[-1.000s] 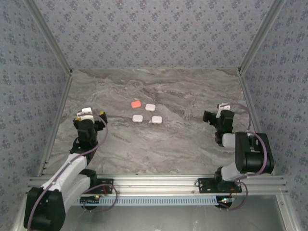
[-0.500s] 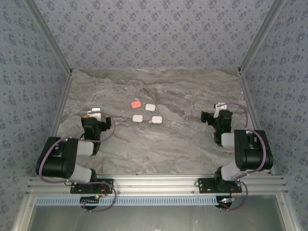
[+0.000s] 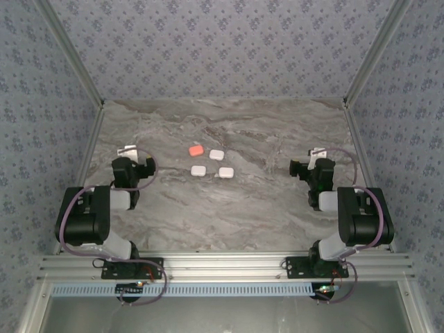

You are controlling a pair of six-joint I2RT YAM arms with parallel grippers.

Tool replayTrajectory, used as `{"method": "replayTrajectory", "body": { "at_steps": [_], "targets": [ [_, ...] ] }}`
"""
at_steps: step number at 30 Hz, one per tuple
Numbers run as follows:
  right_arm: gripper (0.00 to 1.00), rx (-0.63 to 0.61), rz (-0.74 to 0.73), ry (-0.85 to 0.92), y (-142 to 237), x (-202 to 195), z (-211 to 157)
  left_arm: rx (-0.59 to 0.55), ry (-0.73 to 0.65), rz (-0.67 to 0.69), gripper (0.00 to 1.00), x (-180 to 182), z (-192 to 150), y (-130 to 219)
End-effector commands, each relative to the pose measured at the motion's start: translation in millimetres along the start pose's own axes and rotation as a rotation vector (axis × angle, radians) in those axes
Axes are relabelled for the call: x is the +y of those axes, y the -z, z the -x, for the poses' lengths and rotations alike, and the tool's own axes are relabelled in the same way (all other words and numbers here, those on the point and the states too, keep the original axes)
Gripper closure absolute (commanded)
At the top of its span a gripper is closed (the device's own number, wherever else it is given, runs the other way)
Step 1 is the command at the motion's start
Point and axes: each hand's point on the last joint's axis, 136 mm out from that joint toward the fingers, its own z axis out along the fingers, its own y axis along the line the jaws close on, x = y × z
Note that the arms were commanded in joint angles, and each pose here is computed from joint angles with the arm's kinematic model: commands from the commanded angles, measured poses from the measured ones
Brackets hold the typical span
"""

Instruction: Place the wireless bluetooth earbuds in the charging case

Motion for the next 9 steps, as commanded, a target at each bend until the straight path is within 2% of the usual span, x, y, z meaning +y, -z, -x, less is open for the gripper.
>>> {"method": "replayTrajectory", "body": {
  "at_steps": [1, 9],
  "targets": [
    [0.0, -0.048, 0.003, 0.021, -2.2, 2.0, 16.3, -0.01, 0.013, -0.026, 0.01, -5.2, 6.8, -1.1],
    [0.0, -0.045, 0.005, 0.019, -2.6, 2.3, 15.7, -0.008, 0.013, -0.026, 0.01, -5.2, 6.2, -0.9]
  ]
}}
